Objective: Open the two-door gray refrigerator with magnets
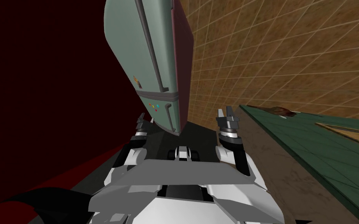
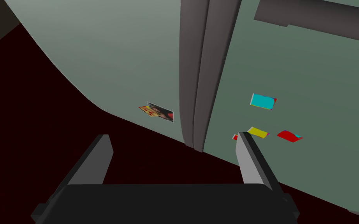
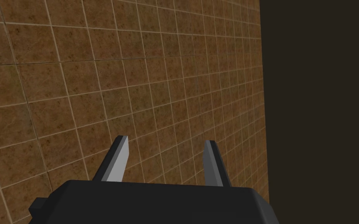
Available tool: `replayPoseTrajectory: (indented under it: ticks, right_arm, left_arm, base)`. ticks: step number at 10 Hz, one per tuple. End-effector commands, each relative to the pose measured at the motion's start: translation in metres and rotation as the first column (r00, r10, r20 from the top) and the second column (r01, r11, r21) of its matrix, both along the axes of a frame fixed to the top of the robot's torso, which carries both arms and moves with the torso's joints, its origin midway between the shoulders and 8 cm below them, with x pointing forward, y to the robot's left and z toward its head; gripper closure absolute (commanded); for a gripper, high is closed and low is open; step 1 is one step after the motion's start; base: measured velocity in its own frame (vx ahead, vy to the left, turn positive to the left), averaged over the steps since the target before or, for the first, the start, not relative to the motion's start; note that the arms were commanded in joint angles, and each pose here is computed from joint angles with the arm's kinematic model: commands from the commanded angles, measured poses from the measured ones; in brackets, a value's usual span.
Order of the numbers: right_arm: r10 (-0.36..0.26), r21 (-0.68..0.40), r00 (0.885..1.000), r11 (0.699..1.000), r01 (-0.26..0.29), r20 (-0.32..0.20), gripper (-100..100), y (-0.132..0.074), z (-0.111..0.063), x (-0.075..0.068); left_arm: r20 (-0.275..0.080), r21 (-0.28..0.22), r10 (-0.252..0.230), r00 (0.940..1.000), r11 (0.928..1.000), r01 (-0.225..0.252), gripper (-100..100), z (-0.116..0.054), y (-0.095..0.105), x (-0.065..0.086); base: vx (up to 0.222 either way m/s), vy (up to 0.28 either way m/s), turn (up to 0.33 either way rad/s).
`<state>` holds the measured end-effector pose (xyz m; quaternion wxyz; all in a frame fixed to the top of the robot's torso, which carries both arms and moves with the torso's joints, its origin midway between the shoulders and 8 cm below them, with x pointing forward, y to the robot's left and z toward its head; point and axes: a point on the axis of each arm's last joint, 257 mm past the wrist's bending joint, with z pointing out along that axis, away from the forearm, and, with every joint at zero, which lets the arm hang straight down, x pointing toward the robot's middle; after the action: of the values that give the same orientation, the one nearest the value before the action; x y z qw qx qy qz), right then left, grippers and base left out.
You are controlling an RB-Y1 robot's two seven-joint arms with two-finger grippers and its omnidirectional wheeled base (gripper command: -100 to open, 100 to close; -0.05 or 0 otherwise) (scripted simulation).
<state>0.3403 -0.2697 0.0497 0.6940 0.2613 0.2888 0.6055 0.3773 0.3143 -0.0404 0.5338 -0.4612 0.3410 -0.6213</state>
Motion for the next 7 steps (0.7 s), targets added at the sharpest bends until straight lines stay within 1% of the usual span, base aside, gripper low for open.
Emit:
replayPoseTrajectory:
  ticks: [1,2,4,7]
  right_arm:
    - [0.000,0.000,1.000,1.000,0.000,0.000,0,0.000,0.000,0.000]
    - [0.000,0.000,1.000,1.000,0.000,0.000,0,0.000,0.000,0.000]
    - [0.000,0.000,1.000,1.000,0.000,0.000,0,0.000,0.000,0.000]
    - [0.000,0.000,1.000,1.000,0.000,0.000,0,0.000,0.000,0.000]
  left_arm:
    - [-0.051,-0.058,-0.019,0.9985,0.9982,0.016,-100,-0.011,0.003,0.004]
    - [-0.072,-0.086,-0.028,0.9970,0.9960,0.022,-100,-0.016,0.004,0.006]
    - [-0.110,-0.143,-0.047,0.9928,0.9893,0.031,-100,-0.025,0.005,0.008]
    - [-0.159,-0.223,-0.079,0.9841,0.9739,0.042,-100,-0.038,0.005,0.010]
  base:
    - [0.156,-0.091,0.109]
    - [0.174,-0.115,0.100]
    - [0.178,-0.124,0.114]
    - [0.164,-0.099,0.088]
